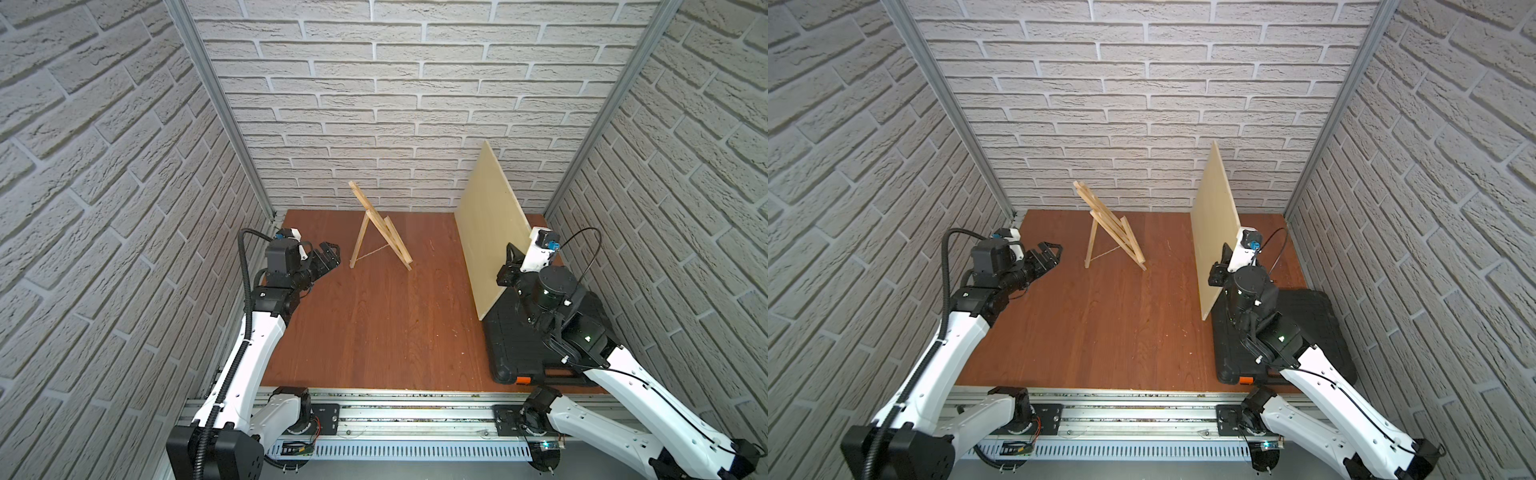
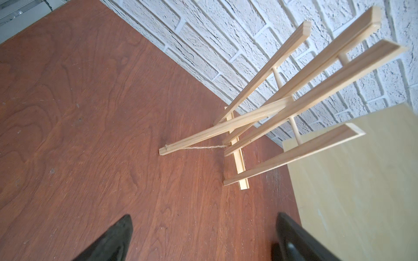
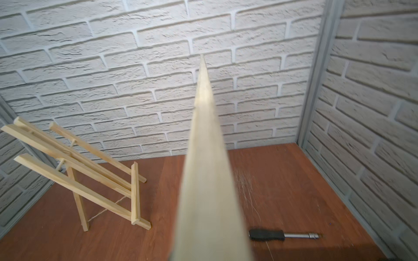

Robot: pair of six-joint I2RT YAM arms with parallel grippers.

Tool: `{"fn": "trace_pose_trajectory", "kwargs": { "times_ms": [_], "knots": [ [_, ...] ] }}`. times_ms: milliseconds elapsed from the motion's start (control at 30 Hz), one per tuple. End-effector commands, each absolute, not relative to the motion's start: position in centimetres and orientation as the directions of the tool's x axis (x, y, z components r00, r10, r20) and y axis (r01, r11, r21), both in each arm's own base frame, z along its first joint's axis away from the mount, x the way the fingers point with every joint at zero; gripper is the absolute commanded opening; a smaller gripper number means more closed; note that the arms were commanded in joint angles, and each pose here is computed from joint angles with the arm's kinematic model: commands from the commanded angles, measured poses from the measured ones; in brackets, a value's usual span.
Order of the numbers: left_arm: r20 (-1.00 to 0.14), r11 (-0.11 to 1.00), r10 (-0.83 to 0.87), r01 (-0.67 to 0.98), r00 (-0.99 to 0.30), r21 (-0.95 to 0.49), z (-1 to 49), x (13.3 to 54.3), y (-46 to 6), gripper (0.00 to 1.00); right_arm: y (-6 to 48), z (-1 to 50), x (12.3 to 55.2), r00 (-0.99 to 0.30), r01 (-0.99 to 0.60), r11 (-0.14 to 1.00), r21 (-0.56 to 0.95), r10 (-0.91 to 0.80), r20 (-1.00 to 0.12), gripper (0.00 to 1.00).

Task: Disassemble the easel
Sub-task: Adjust the easel at the center of the board.

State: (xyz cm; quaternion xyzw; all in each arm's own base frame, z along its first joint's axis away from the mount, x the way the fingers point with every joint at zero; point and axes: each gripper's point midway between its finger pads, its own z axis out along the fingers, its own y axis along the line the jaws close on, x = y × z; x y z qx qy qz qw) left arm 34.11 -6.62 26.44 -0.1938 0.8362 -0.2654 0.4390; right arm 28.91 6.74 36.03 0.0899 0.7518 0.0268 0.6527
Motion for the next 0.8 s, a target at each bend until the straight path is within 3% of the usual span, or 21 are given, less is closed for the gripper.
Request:
{"fn": "trace_pose_trajectory", "kwargs": {
  "times_ms": [0,300,767],
  "knots": [
    [-0.649,0.776,-0.562,-0.054,-0.513,-0.629,27.5,34.1,-6.8,0.98,6.4,41.3,27.6,0.031,0.006,0.884,0.467,0.466,-0.884,0.03],
    [-0.649,0.78,-0.56,-0.065,-0.515,-0.622,27.2,34.2,-6.6,0.98,5.3,37.0,27.9,-0.04,0.087,0.791,0.606,0.611,-0.791,0.03],
    [-0.647,0.787,-0.562,-0.092,-0.515,-0.611,26.5,34.5,-6.2,0.98,8.8,30.1,29.9,-0.176,0.048,0.678,0.733,0.729,-0.662,0.03]
  ]
}}
